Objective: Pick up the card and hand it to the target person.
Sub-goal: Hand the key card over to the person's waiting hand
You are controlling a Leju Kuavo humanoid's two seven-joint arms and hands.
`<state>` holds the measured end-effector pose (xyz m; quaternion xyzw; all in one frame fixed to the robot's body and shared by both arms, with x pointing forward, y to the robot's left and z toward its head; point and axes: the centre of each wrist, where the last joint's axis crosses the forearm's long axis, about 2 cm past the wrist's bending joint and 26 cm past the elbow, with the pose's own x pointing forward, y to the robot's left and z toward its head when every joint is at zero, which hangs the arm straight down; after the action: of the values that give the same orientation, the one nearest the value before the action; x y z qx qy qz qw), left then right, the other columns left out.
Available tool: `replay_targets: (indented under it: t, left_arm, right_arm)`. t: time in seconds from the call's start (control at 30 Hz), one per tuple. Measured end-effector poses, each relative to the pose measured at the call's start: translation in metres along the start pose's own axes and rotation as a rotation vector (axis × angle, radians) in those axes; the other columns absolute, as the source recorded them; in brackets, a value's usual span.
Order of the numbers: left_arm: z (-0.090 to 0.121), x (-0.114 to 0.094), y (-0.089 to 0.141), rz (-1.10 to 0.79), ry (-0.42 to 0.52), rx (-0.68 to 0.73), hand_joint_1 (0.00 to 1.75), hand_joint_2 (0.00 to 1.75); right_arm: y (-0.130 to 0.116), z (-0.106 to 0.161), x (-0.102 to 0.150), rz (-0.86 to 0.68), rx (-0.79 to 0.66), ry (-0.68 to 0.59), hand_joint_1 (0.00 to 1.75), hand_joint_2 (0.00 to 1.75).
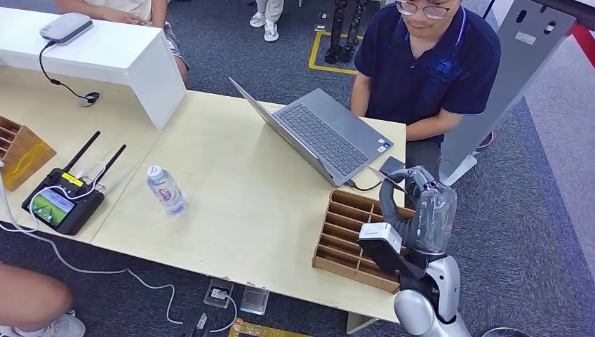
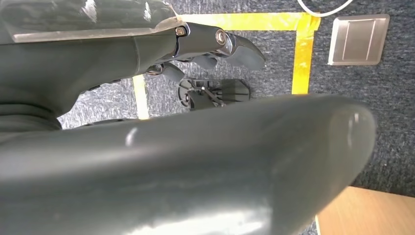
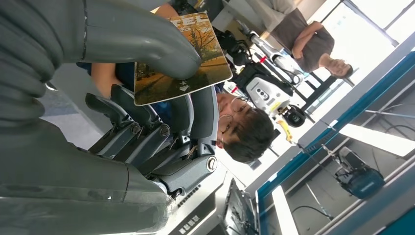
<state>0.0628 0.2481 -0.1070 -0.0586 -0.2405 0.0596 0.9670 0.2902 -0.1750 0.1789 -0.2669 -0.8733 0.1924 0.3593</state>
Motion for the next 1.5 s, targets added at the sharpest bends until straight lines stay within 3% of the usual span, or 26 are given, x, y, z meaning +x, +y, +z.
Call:
replay_targets:
  t: [0.17,0.33,0.4,0.6,0.8,1.5]
  left_arm:
    - [0.000,0.000,0.000,-0.001,0.008,0.002,0.00,0.00]
    - [0.000,0.000,-0.001,-0.009,0.008,-0.006,0.00,0.00]
    - [0.000,-0.001,-0.002,-0.011,0.008,-0.011,0.00,0.00]
    - [0.000,-0.001,-0.003,-0.016,0.008,-0.016,0.00,0.00]
    - [0.000,-0.001,-0.003,-0.018,0.010,-0.012,0.00,0.00]
    - [0.000,-0.001,-0.003,-0.015,0.008,-0.017,0.00,0.00]
  right_arm:
    - [0.006,-0.001,-0.001,0.042,-0.004,-0.013,1.75,1.75]
    - [0.005,-0.008,0.004,0.309,-0.020,-0.291,1.75,1.75]
    - [0.002,-0.012,0.004,0.361,-0.040,-0.340,1.75,1.75]
    - [-0.009,-0.023,-0.004,0.401,-0.123,-0.338,1.75,1.75]
    - [-0.015,-0.024,-0.011,0.400,-0.189,-0.250,1.75,1.75]
    - [-0.024,-0.017,-0.029,0.424,-0.207,-0.153,1.75,1.75]
